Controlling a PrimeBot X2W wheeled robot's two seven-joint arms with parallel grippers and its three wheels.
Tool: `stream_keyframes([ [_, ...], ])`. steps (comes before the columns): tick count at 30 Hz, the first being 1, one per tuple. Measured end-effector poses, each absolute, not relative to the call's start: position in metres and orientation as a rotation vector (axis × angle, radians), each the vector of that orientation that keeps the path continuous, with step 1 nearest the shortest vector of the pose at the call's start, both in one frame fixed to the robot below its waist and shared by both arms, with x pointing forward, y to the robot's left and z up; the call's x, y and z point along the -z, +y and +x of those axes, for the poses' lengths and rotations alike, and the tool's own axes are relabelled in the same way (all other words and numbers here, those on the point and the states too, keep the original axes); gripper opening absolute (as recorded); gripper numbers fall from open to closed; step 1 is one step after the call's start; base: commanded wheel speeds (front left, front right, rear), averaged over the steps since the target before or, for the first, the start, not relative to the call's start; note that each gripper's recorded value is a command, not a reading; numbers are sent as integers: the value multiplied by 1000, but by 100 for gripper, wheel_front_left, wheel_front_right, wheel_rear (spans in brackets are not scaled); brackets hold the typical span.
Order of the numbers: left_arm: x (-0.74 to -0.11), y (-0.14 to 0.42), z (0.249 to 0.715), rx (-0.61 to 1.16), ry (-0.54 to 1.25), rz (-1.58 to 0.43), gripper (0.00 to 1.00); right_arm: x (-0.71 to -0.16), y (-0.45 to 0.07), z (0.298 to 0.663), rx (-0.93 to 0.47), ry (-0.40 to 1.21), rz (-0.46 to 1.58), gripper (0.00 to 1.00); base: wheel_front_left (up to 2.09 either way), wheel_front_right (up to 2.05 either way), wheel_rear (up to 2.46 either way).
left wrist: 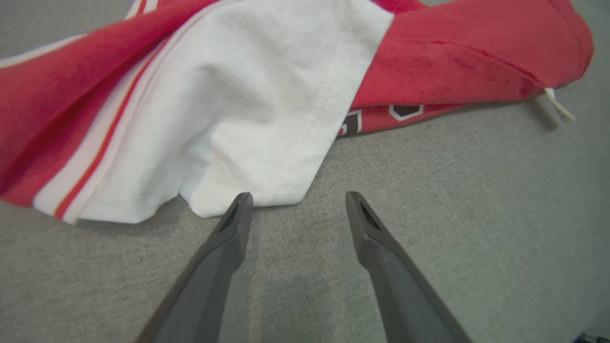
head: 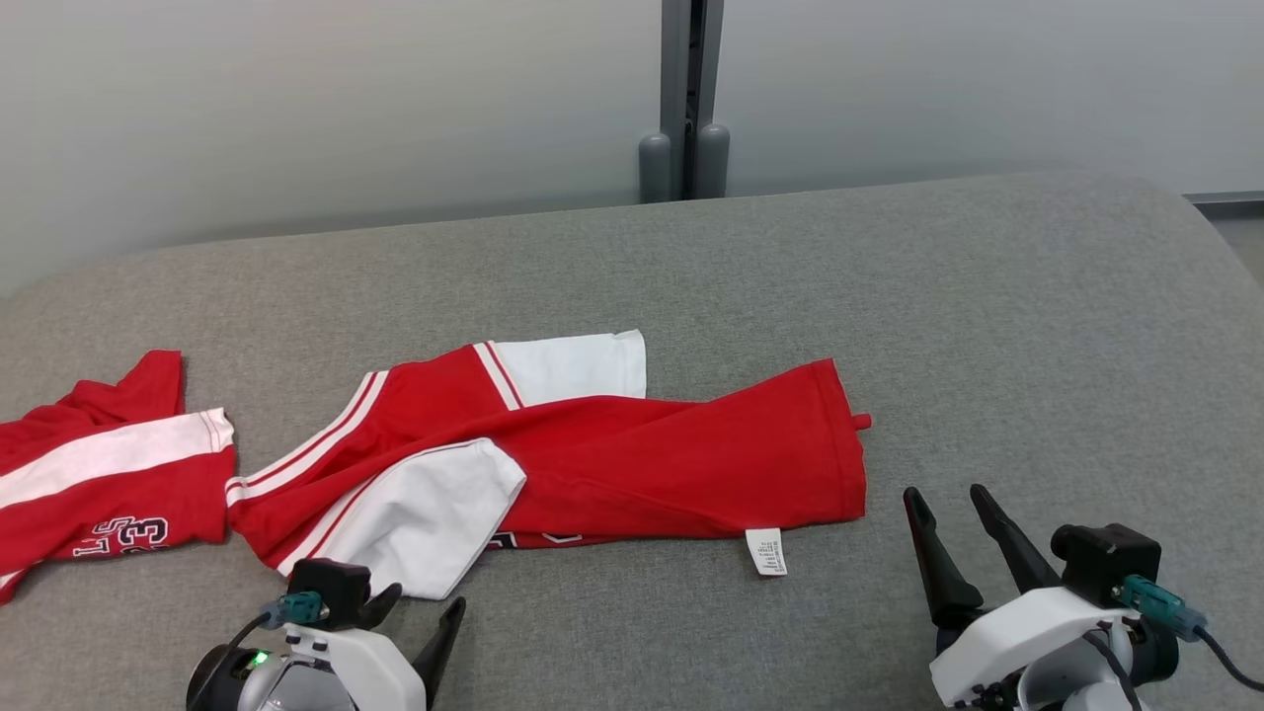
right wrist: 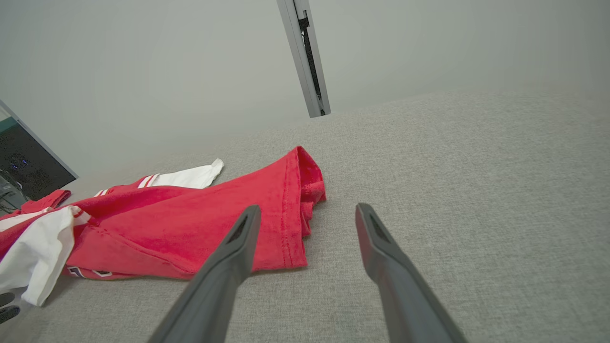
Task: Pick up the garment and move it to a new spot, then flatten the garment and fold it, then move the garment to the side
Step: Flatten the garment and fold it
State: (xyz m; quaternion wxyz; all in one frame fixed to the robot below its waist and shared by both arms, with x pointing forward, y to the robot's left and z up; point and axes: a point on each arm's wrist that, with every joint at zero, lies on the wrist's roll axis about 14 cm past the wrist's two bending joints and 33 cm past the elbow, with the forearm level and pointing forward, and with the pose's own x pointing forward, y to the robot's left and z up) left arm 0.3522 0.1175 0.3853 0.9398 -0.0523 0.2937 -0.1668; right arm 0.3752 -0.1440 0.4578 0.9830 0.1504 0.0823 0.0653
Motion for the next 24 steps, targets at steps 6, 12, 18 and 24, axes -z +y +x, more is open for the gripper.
stream_keyframes([
  [6,-374,106,362,396,620,-15,100,-456,-150,376,-112,165,307,100,0,0,0],
  [12,-359,106,364,408,654,71,92,-453,-154,373,-100,172,306,100,0,0,0],
  [18,-360,112,365,392,637,97,0,-454,-154,372,-98,168,305,100,0,0,0],
  [24,-376,121,362,392,604,113,0,-457,-145,372,-125,163,308,100,0,0,0],
])
